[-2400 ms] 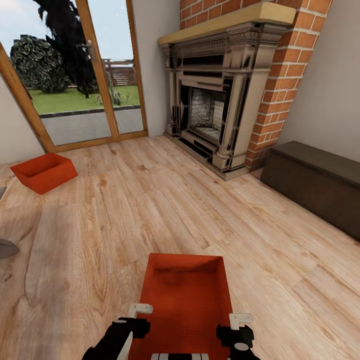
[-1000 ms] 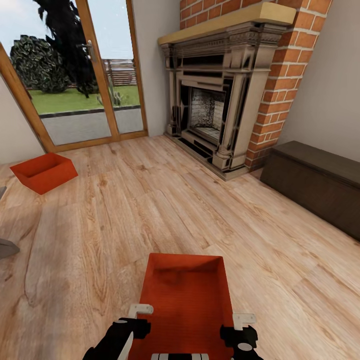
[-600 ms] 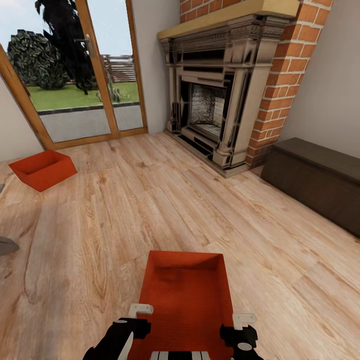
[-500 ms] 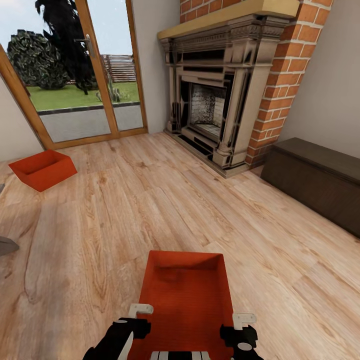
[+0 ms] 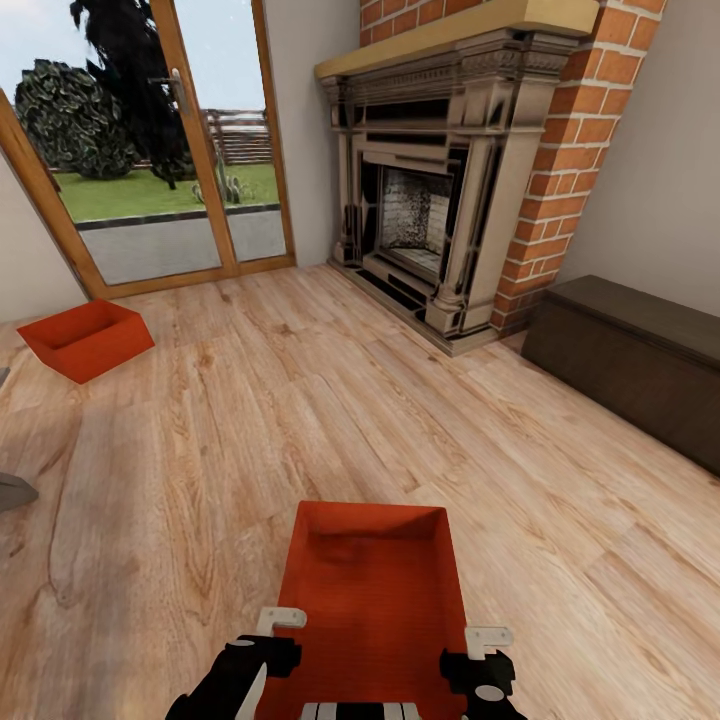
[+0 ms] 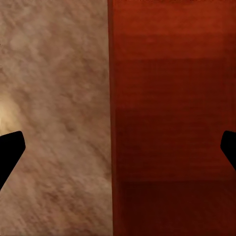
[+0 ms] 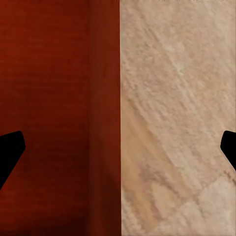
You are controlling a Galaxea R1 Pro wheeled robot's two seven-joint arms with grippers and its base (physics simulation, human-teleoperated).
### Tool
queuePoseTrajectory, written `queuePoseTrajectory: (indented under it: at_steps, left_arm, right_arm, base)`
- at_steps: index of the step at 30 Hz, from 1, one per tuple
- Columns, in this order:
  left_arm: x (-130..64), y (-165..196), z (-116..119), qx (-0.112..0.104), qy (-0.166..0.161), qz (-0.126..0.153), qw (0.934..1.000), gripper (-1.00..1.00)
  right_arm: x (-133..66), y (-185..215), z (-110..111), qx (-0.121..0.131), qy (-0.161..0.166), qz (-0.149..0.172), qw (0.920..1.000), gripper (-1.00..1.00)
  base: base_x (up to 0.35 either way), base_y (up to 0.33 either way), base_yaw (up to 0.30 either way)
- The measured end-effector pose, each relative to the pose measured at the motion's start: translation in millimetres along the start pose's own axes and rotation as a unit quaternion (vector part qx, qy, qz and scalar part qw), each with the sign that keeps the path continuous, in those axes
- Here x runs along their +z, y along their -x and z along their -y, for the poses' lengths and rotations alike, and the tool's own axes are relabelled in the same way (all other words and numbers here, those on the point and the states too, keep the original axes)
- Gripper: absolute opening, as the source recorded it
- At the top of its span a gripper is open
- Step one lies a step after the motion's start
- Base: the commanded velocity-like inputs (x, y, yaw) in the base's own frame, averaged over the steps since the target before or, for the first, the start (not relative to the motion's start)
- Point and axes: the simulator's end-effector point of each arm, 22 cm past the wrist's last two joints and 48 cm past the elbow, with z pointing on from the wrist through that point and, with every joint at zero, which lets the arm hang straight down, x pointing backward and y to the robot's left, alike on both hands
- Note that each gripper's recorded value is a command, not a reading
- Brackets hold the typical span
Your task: Move the two storage containers from the living room to the garage. In the garage, place one container on the floor and stack the other container on top of it (either order is fine).
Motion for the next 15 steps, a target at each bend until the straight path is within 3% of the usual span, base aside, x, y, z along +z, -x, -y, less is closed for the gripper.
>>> queuePoseTrajectory:
  at_steps: [3, 4, 5, 15]
  left_arm:
    - [0.1, -0.3, 0.1, 0.0, 0.0, 0.0, 1.0, 1.0]
    - [0.1, -0.3, 0.2, 0.0, 0.0, 0.0, 1.0, 1.0]
    - [0.1, -0.4, 0.2, 0.0, 0.0, 0.0, 1.0, -1.0]
    - [-0.1, -0.3, 4.9, -0.011, -0.008, 0.0, 0.9999, -1.0]
  right_arm:
    - [0.0, -0.1, 0.0, 0.0, 0.0, 0.0, 1.0, 1.0]
    - [0.0, -0.2, 0.0, 0.0, 0.0, 0.0, 1.0, -1.0]
    - [0.0, -0.3, 0.0, 0.0, 0.0, -0.001, 1.0, -1.0]
    - [-0.6, -0.2, 0.0, 0.0, -0.003, -0.001, 1.0, -1.0]
  base:
    - [0.0, 0.0, 0.0]
    - [0.0, 0.0, 0.0]
    - [0.0, 0.0, 0.0]
    - [0.0, 0.0, 0.0]
